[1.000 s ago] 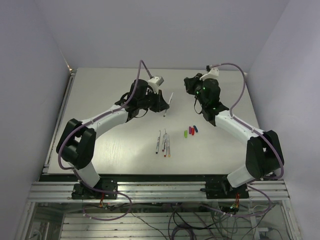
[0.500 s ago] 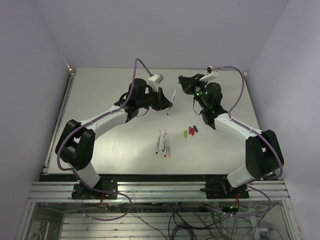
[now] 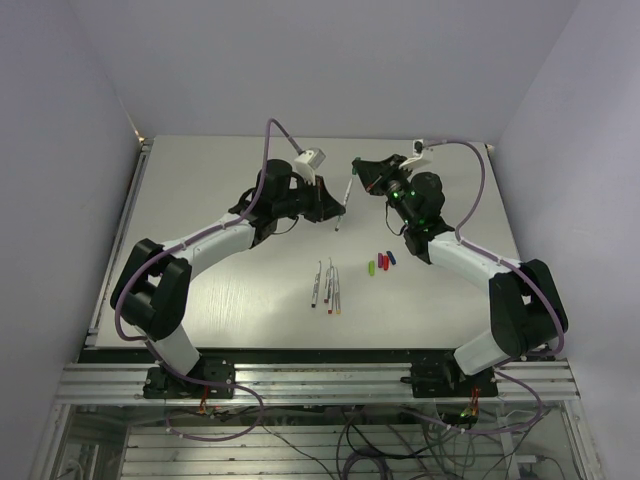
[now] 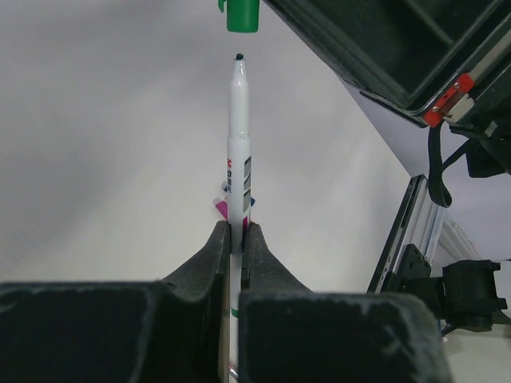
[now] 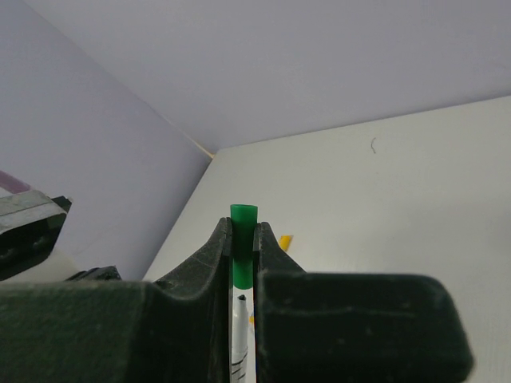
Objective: Insert the pens into the pen caps
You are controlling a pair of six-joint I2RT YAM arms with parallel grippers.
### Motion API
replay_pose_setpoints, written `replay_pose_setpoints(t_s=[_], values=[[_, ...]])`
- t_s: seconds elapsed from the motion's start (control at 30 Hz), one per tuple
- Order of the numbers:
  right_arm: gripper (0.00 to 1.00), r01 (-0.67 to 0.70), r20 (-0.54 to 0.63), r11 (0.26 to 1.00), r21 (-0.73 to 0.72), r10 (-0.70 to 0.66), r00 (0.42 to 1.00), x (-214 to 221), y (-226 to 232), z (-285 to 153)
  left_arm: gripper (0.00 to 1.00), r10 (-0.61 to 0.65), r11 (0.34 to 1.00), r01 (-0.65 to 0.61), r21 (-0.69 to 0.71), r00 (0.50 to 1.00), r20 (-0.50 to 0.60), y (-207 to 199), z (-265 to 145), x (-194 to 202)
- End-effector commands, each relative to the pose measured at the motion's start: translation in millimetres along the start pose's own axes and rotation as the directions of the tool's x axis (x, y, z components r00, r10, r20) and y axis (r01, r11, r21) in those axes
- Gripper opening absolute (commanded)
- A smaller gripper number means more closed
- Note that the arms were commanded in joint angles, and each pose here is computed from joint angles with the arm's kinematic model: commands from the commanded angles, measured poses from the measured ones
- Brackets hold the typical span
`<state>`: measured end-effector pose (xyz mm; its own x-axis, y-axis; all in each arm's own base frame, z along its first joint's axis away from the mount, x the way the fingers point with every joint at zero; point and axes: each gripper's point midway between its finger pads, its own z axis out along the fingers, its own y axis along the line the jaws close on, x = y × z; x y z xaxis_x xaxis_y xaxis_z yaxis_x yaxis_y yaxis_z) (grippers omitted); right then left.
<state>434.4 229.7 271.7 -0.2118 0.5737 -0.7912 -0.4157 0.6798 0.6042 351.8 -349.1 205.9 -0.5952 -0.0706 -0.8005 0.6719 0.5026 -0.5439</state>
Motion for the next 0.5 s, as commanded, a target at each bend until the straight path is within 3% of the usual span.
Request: replay_pose_setpoints(t_s=[0.0,0.47], values=[[0.00,-0.029,0.034,0.998,-0.047,0.031,0.999,-10.1,10.9,-4.1,0.07,0.017,0.999,-0.018,0.027,0.999,0.048,-8.0,-5.2,-12.6],[0.00,-0.028,0.010,0.998,-0.052,0.028,1.000,-2.3,10.6,-5.8,0.07,0.020,1.000,-0.020,0.010,0.997,0.073,-6.3,-8.1,-15.9]])
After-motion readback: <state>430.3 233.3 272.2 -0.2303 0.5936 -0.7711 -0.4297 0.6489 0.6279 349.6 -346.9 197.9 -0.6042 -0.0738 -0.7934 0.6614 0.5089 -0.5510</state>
